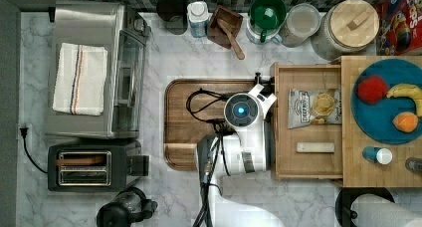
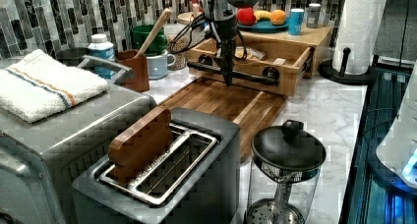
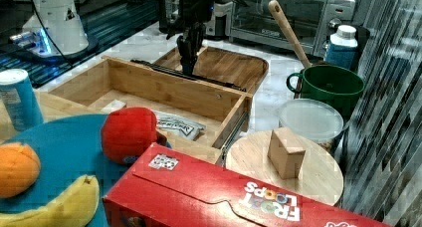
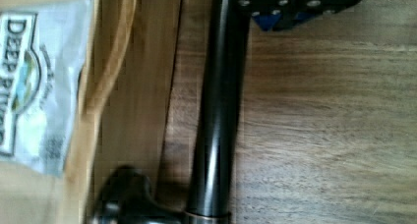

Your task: Close the drawer.

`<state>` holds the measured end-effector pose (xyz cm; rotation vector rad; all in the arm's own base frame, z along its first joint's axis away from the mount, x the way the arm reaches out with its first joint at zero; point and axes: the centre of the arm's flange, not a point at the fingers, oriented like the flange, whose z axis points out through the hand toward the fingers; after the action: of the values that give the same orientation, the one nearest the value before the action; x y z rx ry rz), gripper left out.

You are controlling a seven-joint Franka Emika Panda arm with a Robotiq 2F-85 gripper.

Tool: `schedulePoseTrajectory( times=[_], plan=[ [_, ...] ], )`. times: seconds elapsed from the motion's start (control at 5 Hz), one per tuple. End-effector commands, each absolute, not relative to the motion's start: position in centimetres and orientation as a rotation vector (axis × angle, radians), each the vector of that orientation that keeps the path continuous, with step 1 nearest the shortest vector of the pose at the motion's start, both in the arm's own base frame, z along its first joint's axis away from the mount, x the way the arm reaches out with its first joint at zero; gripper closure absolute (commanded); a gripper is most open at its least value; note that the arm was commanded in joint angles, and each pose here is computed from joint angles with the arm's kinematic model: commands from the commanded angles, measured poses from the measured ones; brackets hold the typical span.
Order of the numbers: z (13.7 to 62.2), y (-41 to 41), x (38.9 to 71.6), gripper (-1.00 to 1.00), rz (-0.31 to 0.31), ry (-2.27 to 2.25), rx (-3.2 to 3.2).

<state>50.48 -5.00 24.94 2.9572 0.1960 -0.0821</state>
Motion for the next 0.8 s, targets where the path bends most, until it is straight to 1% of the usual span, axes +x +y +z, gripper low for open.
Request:
schedulePoseTrajectory(
  times=[0.2, 0.4, 0.6, 0.8],
  plan=[
    [27.8, -19.1, 53.6, 1.00, 0.049, 0.092, 2.976],
    [29.9, -23.9, 53.1, 1.00, -0.023, 0.067, 2.959],
    [31.5, -27.6, 52.3, 1.00, -0.013, 0.021, 2.937],
    [32.1, -31.5, 52.4, 1.00, -0.026, 0.051, 2.933]
  ],
)
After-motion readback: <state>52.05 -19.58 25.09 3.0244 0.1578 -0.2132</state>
